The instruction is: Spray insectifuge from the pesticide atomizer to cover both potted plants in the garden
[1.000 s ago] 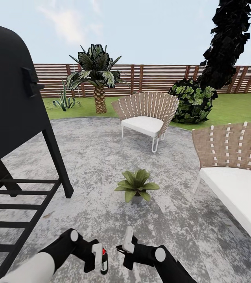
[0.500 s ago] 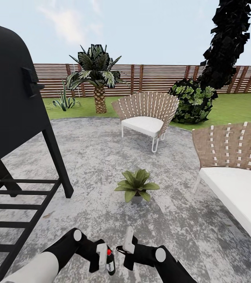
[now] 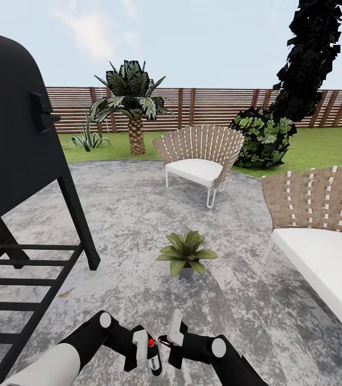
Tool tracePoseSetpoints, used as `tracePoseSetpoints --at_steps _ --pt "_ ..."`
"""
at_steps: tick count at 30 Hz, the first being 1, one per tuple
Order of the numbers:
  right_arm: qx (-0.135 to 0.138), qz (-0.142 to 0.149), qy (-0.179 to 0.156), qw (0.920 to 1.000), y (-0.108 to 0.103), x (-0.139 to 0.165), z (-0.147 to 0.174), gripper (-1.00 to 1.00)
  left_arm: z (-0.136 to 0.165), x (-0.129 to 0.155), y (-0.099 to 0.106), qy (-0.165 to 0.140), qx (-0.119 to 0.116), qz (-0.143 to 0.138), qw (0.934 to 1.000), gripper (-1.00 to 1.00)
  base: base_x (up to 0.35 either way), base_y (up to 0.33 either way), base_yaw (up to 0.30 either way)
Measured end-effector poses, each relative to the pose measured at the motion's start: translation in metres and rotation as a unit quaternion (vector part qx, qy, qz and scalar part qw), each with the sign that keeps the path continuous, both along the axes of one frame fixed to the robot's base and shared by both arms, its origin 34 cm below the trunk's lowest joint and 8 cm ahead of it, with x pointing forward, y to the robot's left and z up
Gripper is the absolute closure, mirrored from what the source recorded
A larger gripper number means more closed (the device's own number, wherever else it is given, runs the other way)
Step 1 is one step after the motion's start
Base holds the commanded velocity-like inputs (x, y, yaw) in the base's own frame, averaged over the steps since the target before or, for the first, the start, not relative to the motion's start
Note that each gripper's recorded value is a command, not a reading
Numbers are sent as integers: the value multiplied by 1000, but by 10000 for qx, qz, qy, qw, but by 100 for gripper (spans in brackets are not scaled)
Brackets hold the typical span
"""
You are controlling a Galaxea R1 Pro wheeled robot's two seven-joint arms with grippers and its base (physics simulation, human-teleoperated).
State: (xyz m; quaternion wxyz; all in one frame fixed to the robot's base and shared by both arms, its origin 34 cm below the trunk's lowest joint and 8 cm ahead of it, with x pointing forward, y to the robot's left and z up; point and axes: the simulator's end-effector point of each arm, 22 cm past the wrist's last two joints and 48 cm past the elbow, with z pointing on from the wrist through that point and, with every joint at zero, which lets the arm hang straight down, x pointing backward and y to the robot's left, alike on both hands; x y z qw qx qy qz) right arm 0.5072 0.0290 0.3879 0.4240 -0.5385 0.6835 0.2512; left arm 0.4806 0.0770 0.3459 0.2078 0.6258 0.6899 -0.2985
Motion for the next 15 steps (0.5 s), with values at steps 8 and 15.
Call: tracePoseSetpoints --at_steps 8,15 --pt "0 0 0 10000 0 0 0 100 3 3 -4 -12 -79 70 9999 100 0 0 0" --pt "3 -2 1 10000 0 0 0 100 6 5 -9 -1 -198 159 9997 100 0 0 0"
